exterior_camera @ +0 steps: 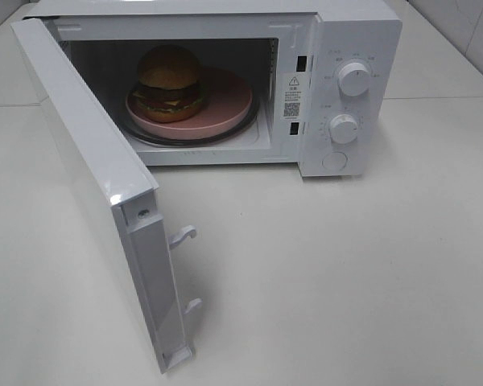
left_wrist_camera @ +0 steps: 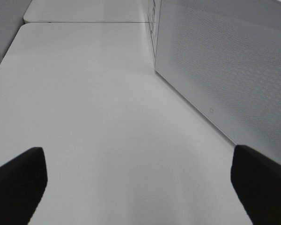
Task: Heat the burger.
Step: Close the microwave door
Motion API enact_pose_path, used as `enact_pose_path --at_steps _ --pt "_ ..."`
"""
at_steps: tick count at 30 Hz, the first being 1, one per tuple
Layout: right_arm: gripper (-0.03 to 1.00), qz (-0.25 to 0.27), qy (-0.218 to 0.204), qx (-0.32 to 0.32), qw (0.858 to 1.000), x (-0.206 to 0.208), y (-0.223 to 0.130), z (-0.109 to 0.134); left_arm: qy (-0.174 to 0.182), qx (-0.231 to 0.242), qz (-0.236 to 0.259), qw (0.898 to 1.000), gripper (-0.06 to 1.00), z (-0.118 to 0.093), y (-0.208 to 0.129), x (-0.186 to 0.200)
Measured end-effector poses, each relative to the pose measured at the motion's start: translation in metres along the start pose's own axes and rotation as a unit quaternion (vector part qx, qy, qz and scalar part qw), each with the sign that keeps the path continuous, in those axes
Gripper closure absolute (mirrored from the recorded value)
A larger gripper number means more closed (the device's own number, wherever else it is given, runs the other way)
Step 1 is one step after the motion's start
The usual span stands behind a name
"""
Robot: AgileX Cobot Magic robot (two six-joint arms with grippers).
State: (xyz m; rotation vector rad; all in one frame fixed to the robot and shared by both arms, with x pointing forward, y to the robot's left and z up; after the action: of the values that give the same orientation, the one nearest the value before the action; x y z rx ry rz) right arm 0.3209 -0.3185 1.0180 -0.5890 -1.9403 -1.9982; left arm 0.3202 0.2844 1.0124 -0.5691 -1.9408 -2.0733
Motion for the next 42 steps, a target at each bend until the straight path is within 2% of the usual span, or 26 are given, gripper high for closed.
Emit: enact_pose_path --at_steps 7,11,42 --pt "0.2 -0.002 0.001 -0.002 1.0 -0.008 -0.014 0.001 0.0 0.0 0.0 1.0 -0.05 0.0 0.0 0.0" --pt "0.2 -0.009 -0.013 -0.01 1.0 -0.008 -0.013 -0.001 0.0 0.0 0.0 1.0 -0.05 0.0 0.0 0.0" --pt "0.2 -0.01 -0.013 -0.011 1.0 -0.008 -0.013 -0.001 0.0 0.0 0.0 1.0 -0.05 0.0 0.0 0.0"
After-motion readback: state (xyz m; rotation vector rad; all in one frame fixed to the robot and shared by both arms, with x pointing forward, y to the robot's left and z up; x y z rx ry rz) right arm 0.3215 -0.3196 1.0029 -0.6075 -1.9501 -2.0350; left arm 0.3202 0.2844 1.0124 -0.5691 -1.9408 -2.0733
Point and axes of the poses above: a point on each arm's last joint axis where the gripper is mounted, x pointing back along that axis away from the gripper, z along the wrist's bending axis when the last joint is at zero, y = z × x, the point moved 10 cm from there along -x, pointing out along that axis toward the gripper, and after that the axes turned 4 degrees about -x, right-handed, at the moved point
